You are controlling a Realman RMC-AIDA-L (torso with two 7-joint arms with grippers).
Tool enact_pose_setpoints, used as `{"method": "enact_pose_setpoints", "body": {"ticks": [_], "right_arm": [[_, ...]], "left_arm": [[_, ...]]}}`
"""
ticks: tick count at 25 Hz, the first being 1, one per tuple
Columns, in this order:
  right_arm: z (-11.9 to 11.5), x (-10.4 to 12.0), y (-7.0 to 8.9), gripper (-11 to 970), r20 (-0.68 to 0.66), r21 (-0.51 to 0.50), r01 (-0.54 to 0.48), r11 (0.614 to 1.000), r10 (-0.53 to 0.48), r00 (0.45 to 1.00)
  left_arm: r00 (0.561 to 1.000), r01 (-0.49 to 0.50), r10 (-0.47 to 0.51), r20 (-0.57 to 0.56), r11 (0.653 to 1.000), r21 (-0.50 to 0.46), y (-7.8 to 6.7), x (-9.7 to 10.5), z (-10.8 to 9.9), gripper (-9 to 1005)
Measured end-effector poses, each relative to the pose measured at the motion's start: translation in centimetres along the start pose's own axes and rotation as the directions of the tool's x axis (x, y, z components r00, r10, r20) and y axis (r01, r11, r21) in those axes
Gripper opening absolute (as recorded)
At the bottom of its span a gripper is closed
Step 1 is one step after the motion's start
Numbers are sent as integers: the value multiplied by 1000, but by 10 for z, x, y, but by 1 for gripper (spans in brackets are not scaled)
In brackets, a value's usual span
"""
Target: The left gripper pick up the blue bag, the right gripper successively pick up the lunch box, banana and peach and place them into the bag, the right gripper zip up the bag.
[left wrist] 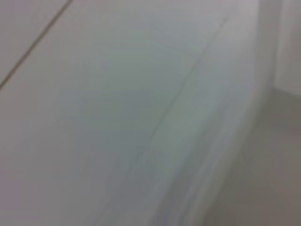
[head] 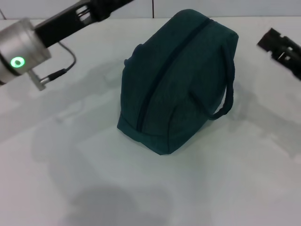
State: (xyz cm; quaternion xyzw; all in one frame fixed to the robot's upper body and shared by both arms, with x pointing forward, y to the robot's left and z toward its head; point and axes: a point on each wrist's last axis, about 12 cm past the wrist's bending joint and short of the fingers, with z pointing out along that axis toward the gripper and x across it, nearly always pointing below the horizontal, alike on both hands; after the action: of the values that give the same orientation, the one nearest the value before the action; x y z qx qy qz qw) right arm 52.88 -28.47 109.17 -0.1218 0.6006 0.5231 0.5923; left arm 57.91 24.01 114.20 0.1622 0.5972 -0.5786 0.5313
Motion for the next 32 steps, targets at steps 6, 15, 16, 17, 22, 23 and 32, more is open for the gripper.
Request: {"method": "enact_pose_setpoints", "body": {"ticks": [6,15,16,17,22,23,32], "right_arm": [[15,10,12,859,-97,-136,191,972,-205,974],[34,32,38,858,-217,-443,315,839,-441,871],[36,34,39,858,-226,-459,308,833,-445,867],[38,37,40,858,-239,-479,299,825,-450,860],[51,47,43,859,-302,-539,264,800,-476,826],[54,49,44,859,-318,-548,252,797,-478,819],[56,53,42,858,-366,-534,223,815,-461,808]], "left_arm": [[988,-86,89,-127,996,36,-12,-4,-39,847],[916,-193,235,-325,969,156,-30,12,-79,893],[909,-197,242,-339,967,163,-31,13,-82,893],[903,-196,246,-353,966,169,-31,13,-84,893],[895,-182,238,-376,967,181,-36,16,-96,893],[894,-185,243,-376,966,183,-37,17,-100,893],[893,-211,268,-361,959,188,-46,28,-123,893]]}}
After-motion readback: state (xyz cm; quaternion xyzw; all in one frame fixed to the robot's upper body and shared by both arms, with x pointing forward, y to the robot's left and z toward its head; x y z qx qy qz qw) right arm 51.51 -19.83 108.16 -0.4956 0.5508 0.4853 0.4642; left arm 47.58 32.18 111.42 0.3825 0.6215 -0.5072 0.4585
